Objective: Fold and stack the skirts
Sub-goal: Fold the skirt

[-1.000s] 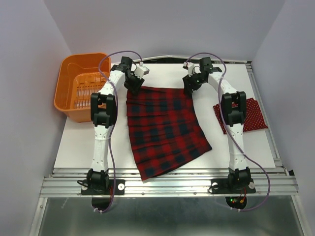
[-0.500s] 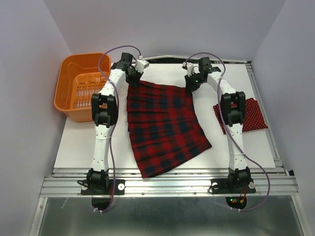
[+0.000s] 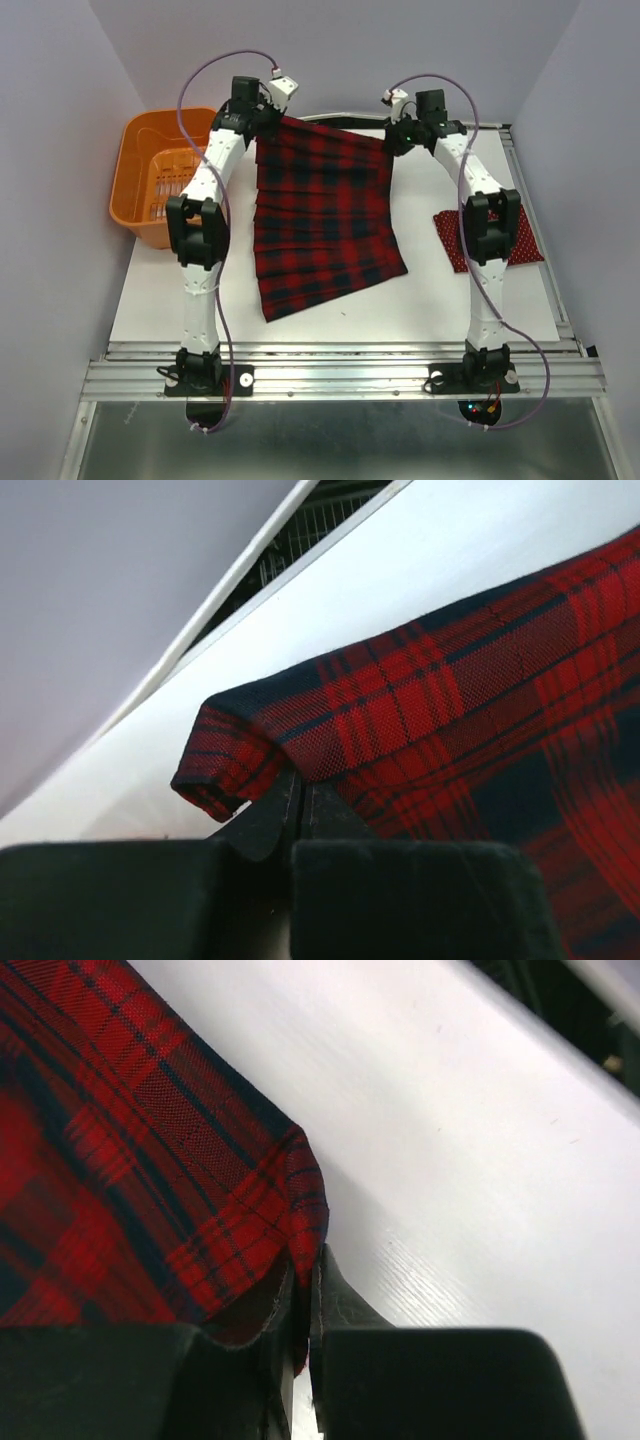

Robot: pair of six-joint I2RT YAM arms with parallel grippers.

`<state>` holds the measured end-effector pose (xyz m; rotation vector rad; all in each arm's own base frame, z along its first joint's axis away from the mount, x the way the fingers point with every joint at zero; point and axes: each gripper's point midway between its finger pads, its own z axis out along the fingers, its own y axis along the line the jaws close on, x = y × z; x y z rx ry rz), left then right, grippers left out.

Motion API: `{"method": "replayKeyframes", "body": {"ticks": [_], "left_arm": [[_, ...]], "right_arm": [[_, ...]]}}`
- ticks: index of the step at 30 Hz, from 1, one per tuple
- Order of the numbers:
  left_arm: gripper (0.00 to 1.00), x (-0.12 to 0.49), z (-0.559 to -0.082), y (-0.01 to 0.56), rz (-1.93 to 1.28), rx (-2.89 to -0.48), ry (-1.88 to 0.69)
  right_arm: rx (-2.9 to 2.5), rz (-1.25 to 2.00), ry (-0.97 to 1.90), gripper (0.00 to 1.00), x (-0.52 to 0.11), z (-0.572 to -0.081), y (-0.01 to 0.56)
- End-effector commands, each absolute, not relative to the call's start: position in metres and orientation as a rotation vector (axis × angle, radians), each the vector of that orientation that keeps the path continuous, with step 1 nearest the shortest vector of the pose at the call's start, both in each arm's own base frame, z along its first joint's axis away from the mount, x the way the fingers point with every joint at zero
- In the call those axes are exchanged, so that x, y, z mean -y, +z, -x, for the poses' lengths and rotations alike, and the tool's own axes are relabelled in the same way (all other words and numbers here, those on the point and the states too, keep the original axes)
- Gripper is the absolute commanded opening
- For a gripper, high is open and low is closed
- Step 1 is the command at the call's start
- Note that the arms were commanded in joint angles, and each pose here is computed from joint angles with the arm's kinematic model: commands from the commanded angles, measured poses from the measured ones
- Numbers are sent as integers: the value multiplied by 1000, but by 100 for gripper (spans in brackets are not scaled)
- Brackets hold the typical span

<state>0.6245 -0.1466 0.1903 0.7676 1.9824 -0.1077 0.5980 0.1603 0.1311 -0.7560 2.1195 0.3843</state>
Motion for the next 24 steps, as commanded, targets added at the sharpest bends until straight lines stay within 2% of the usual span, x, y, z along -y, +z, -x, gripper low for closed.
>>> {"method": "replayKeyframes", "body": {"ticks": [1,8,11,14,15,16,17,18,20,21,24], "left_arm": [[0,118,-591,333,-758,-1705,26],[0,113,-508,342,-849,-1692,4],[0,119,-469,302,-921,-1747,-68],[0,122,-440,285,-963,-1751,-74],[0,125,-426,246,-996,-1817,-74],[0,128,-422,238,-999,-1810,-62],[0,130,-412,229,-1004,-1814,-52],[0,140,-393,193,-1056,-1861,-71],[0,143,-384,181,-1034,-1842,-8],[0,145,-366,151,-1068,-1878,16],[0,144,-350,129,-1059,-1858,76]], "right_arm": [[-1897,753,263,1,-134,-593,237],[-1819,931,342,1,-144,-529,252],[-1832,1039,374,1,-144,-487,220],[-1812,1079,378,1,-143,-468,200],[-1791,1094,359,1,-141,-462,200],[-1825,1121,377,1,-145,-447,171],[-1807,1122,332,1,-141,-449,168],[-1799,1145,319,1,-144,-445,160],[-1806,1145,289,1,-142,-436,140],[-1808,1147,285,5,-141,-433,136],[-1820,1177,312,9,-143,-415,120]]}}
